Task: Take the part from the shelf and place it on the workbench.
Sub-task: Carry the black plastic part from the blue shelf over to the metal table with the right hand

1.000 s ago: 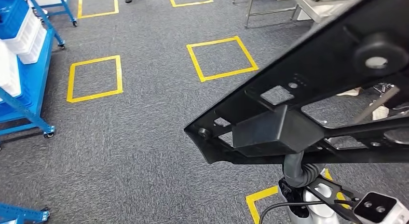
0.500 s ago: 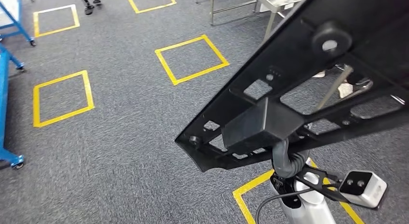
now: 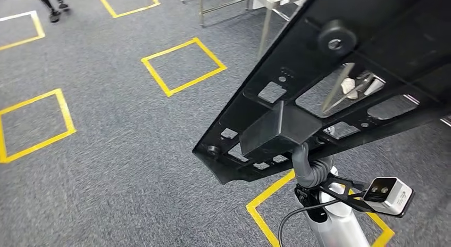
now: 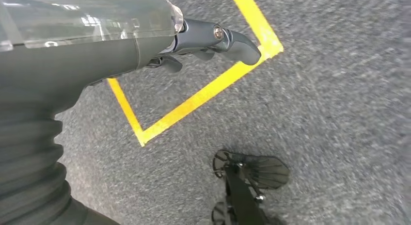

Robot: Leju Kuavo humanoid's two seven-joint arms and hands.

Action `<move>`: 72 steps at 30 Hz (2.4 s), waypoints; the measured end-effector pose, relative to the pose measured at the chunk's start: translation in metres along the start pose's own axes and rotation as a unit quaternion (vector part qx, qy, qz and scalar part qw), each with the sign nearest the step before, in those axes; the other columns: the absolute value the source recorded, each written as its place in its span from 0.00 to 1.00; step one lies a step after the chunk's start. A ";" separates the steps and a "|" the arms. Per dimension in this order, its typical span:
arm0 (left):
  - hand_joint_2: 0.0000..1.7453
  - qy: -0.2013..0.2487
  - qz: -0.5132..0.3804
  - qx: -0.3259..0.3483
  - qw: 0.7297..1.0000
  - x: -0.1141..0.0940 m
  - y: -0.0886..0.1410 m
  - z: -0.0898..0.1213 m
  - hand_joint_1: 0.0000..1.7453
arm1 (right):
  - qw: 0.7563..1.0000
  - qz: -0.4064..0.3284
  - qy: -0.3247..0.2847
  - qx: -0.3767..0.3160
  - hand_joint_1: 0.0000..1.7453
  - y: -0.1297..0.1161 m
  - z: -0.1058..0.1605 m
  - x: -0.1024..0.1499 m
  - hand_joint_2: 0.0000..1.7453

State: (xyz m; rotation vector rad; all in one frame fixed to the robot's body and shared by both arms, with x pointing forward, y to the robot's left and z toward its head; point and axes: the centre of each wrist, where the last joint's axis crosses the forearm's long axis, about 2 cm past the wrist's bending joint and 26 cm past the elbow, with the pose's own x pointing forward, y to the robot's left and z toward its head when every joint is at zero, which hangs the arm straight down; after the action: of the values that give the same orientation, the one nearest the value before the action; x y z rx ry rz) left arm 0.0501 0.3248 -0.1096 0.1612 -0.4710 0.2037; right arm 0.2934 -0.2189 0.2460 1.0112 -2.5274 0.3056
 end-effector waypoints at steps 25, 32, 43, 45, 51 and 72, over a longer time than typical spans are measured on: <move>1.00 -0.017 0.026 0.021 0.999 0.003 -0.002 -0.001 0.00 | 1.000 -0.002 0.012 0.002 1.00 -0.009 0.006 0.002 1.00; 1.00 -0.019 0.049 0.047 0.997 0.004 0.009 -0.002 0.00 | 1.000 -0.003 0.011 -0.001 1.00 -0.009 0.004 0.001 1.00; 1.00 -0.015 0.064 0.069 0.995 0.003 0.024 -0.002 0.00 | 1.000 -0.014 0.019 0.004 1.00 -0.001 0.004 -0.004 1.00; 1.00 -0.015 0.063 0.067 0.996 0.002 0.024 -0.002 0.00 | 1.000 -0.015 0.023 0.004 1.00 0.000 0.003 -0.005 1.00; 1.00 -0.018 0.064 0.071 0.995 0.004 0.024 -0.003 0.00 | 1.000 -0.020 0.020 0.002 1.00 0.001 -0.005 -0.009 1.00; 1.00 -0.018 0.087 0.061 0.994 0.003 0.018 -0.002 0.00 | 0.999 -0.029 0.019 0.008 1.00 0.002 -0.011 -0.019 1.00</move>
State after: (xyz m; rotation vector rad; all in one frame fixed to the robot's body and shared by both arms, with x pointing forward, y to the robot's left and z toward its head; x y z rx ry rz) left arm 0.0496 0.3428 -0.1082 0.2436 -0.5086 0.4008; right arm 0.3074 -0.2024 0.2473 1.0723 -2.4614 0.3250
